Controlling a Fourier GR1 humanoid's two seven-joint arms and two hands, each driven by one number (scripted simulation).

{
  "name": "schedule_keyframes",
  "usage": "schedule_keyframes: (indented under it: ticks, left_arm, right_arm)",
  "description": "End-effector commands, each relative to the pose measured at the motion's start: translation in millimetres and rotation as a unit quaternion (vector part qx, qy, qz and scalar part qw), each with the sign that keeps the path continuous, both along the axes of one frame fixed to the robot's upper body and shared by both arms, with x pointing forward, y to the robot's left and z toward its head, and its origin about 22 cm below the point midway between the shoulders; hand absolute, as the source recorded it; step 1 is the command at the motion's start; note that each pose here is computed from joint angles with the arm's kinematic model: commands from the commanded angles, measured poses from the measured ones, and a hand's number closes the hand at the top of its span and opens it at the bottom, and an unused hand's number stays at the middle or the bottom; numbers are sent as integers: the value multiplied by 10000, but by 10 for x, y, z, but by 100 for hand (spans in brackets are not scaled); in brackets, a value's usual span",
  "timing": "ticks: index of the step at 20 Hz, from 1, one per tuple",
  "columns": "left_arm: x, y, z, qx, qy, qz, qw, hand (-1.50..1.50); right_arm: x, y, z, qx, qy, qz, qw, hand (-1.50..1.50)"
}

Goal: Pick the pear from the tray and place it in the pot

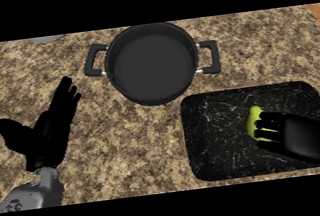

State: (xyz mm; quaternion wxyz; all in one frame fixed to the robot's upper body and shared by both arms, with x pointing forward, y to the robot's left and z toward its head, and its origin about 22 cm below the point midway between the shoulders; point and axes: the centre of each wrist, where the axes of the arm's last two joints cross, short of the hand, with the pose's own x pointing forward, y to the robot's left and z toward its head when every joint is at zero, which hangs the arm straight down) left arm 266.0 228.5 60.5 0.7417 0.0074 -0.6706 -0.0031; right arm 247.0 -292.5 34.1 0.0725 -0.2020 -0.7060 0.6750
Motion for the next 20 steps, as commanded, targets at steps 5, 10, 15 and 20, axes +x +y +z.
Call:
schedule_keyframes:
  ticks: [5, 10, 15, 20]
  left_arm:
    - [-27, 134, 22, 63, -82, 344, 9994, 0]
    - [-30, 132, 39, 85, -95, 317, 9994, 0]
    - [-68, 156, -9, 117, 24, 270, 9996, 0]
    - [-57, 48, -29, 20, 9, 111, 9999, 0]
  right_arm:
    - [-555, -119, -846, 1296, 2248, -4189, 8702, 150]
    - [-706, 209, -969, 1817, 2590, -5740, 7552, 150]
    - [-556, 331, -514, 2078, 1598, -6714, 6932, 150]
    - [-378, 815, 147, 2486, 1051, -6967, 6647, 150]
